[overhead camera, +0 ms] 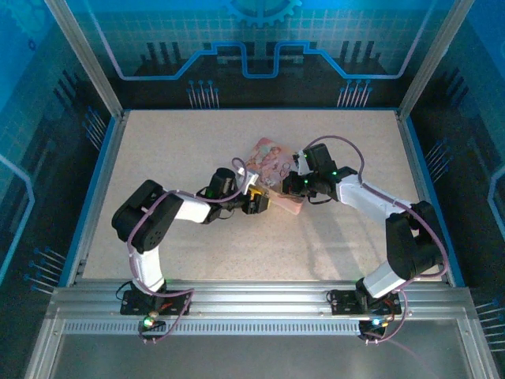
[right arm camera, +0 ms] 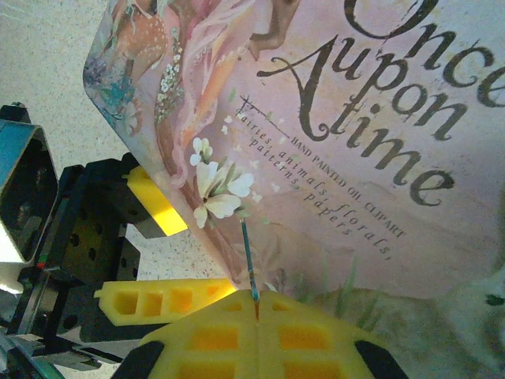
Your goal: Unlock the padlock with the key
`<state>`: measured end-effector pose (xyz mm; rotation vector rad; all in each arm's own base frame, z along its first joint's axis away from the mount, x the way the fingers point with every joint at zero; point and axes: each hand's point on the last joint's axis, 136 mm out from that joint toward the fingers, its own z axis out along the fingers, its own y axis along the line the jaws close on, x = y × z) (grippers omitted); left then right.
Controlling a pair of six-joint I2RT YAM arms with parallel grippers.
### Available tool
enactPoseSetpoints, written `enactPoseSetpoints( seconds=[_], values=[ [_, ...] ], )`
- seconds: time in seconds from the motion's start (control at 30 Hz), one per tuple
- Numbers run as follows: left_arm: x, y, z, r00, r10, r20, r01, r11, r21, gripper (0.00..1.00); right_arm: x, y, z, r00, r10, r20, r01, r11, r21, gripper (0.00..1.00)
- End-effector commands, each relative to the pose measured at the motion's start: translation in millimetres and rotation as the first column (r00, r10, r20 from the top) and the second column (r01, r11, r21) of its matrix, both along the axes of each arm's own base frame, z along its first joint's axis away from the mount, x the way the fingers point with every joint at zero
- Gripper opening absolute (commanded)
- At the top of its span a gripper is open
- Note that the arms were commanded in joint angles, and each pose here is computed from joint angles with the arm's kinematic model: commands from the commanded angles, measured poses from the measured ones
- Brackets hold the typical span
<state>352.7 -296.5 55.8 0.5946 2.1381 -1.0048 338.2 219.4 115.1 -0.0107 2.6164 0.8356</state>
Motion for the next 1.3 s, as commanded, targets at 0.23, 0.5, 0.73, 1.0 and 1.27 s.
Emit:
enactPoseSetpoints(
  seconds=[0.23,0.5,0.73,1.0,1.27],
  values=[
    [4.6,-8.9,-10.6,1.0,-0.017,0.003,0.017,1.0,0.017,0.62,-7.2,1.5,-9.8,1.0,0.008,-0.028,-0.008,1.0,-0.02,0.0],
    [10.1,-6.4,-13.1,0.996,0.067,0.058,-0.066,0.998,-0.017,0.63,-8.5,-0.7,-12.3,0.999,-0.012,-0.044,0.011,1.0,-0.023,0.0],
    [14.8,-10.3,-6.3,0.994,0.074,0.084,-0.073,0.997,-0.014,0.61,-10.7,-1.8,-13.1,0.999,-0.013,-0.046,0.012,1.0,-0.023,0.0],
    [10.6,-18.3,-9.7,0.996,0.042,0.075,-0.043,0.999,0.014,0.54,-10.8,-2.1,-14.4,0.999,-0.018,-0.045,0.017,1.0,-0.021,0.0],
    [8.5,-23.0,-4.1,0.996,0.035,0.078,-0.036,0.999,0.015,0.49,-11.0,-1.0,-8.8,1.0,-0.011,-0.028,0.011,1.0,-0.012,0.0]
  ],
)
